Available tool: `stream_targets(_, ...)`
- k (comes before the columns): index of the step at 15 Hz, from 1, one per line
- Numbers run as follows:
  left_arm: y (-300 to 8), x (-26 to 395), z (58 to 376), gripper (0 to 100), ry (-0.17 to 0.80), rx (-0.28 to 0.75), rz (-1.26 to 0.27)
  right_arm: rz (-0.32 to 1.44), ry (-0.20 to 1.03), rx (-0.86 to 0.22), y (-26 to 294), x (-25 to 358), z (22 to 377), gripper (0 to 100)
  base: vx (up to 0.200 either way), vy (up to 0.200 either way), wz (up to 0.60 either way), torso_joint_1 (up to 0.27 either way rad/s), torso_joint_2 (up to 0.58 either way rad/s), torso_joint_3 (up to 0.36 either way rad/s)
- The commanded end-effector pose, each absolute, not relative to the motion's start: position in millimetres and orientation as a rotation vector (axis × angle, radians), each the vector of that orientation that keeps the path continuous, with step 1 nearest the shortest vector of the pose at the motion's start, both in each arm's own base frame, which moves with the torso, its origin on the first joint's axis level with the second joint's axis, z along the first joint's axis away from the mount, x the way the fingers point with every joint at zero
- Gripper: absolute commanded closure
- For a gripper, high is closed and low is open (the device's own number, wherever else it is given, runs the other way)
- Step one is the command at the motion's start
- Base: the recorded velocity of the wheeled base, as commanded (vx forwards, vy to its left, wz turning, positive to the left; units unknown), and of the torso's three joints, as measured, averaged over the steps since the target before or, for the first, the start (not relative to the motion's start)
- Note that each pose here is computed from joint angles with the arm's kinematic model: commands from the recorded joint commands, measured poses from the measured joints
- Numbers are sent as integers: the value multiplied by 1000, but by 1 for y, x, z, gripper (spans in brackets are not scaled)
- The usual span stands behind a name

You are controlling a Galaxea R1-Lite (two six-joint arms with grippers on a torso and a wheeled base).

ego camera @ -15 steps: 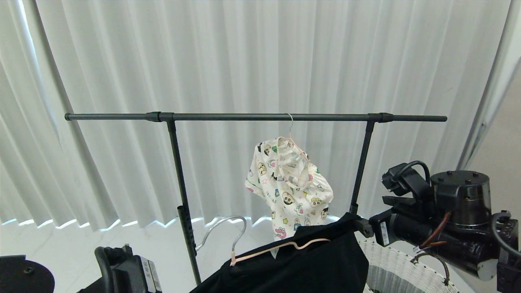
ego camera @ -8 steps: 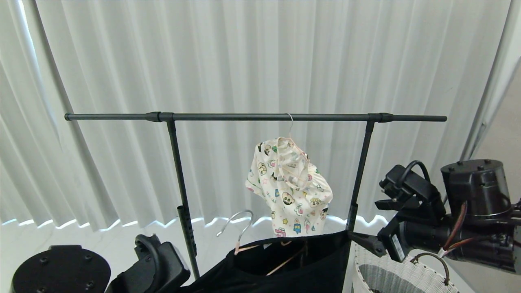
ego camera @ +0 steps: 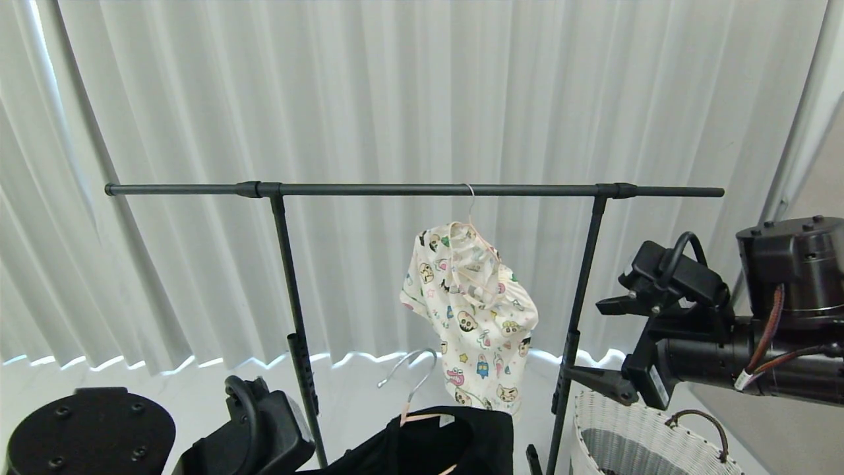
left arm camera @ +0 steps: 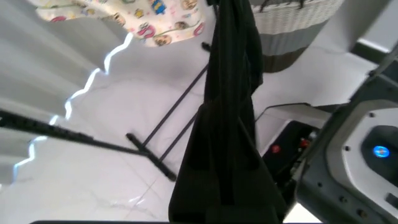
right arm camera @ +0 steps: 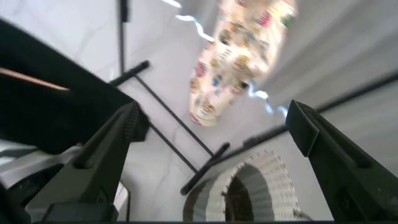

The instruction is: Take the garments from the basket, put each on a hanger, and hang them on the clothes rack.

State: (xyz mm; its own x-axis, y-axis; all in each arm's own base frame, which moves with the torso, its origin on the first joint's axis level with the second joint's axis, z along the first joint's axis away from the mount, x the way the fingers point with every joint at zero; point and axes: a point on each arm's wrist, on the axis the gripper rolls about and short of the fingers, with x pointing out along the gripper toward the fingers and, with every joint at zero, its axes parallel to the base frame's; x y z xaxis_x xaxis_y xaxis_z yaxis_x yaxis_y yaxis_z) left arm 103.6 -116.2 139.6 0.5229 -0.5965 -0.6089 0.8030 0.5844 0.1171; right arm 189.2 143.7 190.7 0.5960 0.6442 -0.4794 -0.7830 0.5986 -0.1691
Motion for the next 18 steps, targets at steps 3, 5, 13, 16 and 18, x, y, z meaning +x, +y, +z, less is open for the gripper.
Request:
stream_targets(3, -115, 102, 149, 100, 475, 372, -889, 1022, 372, -426, 175, 170, 190, 0, 0, 0, 0, 0, 0, 0)
stream_targets(5, -117, 104, 153, 100, 437, 360, -892, 1069, 374, -440, 188, 166, 188, 0, 0, 0, 0, 0, 0, 0)
stream_targets(13, -126, 95, 159, 100, 331, 450, -999, 1209, 388, -570, 227, 168, 170, 0, 0, 0, 0, 0, 0, 0)
stream_targets(16, -128, 94, 161, 100, 306, 457, -1063, 1260, 410, -643, 223, 166, 169, 0, 0, 0, 0, 0, 0, 0)
stream_targets(18, -129, 93, 163, 100, 285, 479, -1085, 1299, 394, -647, 225, 167, 170, 0, 0, 0, 0, 0, 0, 0)
